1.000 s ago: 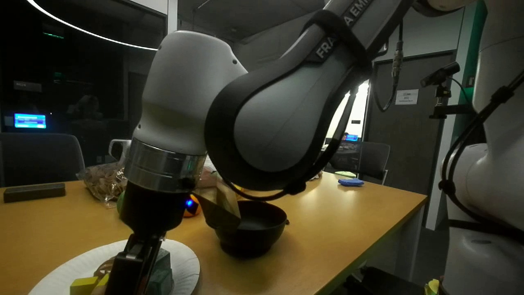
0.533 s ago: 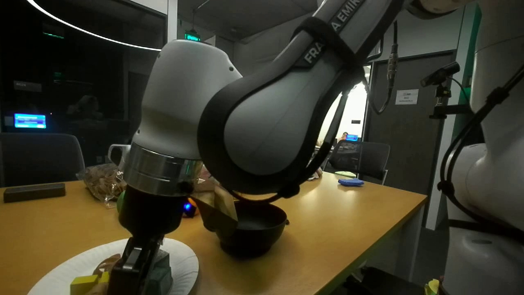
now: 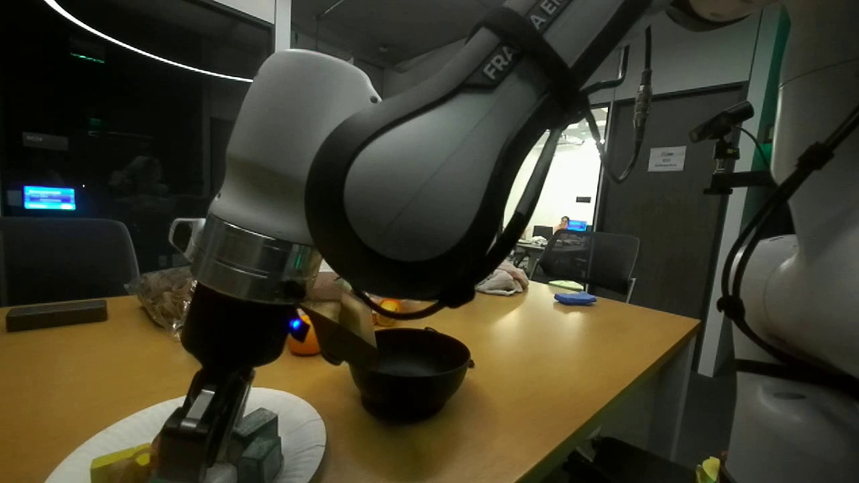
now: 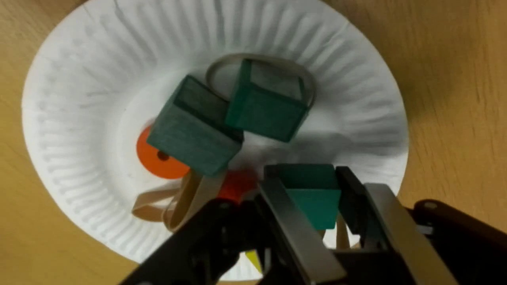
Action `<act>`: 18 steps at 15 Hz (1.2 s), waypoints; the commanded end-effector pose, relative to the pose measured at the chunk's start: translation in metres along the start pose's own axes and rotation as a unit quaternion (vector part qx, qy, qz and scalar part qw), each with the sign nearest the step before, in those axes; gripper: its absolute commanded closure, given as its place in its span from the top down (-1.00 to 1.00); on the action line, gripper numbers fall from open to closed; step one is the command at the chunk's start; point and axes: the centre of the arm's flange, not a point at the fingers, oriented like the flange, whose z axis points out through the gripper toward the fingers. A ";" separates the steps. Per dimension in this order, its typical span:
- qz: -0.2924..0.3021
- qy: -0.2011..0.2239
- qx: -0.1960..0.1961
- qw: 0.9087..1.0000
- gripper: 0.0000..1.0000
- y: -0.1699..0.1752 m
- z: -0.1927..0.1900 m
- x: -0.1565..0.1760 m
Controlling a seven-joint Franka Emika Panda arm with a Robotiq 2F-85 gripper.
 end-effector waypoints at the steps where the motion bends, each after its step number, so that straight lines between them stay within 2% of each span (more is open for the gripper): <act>1: -0.008 0.027 -0.015 0.999 -0.68 0.004 -0.036 0.018; 5: -0.007 0.021 -0.084 0.996 -0.68 0.026 -0.080 0.021; 7: 0.000 0.012 -0.140 0.990 -0.68 0.049 -0.106 0.011; 10: 0.035 -0.009 -0.216 0.976 -0.69 0.092 -0.142 -0.014; 13: 0.094 -0.052 -0.264 0.958 -0.68 0.126 -0.162 -0.044; 15: 0.138 -0.101 -0.272 0.947 -0.68 0.144 -0.164 -0.071; 17: 0.173 -0.153 -0.256 0.939 -0.68 0.151 -0.156 -0.097; 18: 0.177 -0.171 -0.240 0.939 -0.68 0.151 -0.148 -0.107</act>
